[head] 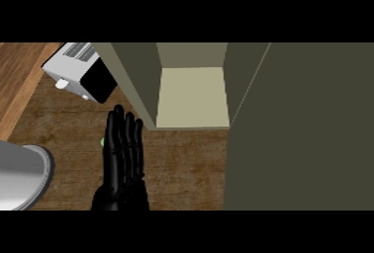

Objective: Pick up the bottled water, place it into the cabinet and close the cabinet

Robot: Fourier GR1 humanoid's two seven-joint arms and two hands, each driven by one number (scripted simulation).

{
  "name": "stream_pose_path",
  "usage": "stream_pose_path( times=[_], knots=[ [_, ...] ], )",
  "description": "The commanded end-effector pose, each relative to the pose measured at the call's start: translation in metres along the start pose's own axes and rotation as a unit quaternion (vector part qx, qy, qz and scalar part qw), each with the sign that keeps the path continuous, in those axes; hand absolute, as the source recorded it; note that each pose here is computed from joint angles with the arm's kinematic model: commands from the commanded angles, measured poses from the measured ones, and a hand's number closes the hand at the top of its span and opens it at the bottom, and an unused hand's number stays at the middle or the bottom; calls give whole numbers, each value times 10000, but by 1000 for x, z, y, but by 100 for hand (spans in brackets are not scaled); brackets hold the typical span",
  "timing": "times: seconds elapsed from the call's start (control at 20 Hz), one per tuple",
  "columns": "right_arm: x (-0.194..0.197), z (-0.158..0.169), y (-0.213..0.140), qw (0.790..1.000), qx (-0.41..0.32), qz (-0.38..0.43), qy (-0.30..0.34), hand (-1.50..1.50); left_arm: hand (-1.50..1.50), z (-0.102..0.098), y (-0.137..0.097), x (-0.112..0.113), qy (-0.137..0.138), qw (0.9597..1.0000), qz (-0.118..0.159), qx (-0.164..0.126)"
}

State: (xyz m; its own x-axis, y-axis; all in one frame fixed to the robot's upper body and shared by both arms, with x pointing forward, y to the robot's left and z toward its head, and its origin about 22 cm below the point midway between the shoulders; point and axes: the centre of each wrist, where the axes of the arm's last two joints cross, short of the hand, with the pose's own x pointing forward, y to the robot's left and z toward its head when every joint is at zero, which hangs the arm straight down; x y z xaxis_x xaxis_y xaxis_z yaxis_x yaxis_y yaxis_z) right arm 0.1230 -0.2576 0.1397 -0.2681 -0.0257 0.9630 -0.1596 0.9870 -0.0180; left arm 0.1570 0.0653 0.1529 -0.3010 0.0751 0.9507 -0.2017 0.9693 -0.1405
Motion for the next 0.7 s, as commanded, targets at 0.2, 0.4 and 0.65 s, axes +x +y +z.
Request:
stream_pose_path(
  times=[0.2,0.4,0.65],
  knots=[
    [41,24,10,9986,92,-397,-351,-150,-150,8,-2,15,195,9995,120,203],
    [32,25,11,9979,91,-491,-405,-150,-150,18,0,9,355,9985,114,405],
    [46,34,7,9983,122,-467,-339,-150,-150,10,15,16,208,9960,-56,863]
  ],
)
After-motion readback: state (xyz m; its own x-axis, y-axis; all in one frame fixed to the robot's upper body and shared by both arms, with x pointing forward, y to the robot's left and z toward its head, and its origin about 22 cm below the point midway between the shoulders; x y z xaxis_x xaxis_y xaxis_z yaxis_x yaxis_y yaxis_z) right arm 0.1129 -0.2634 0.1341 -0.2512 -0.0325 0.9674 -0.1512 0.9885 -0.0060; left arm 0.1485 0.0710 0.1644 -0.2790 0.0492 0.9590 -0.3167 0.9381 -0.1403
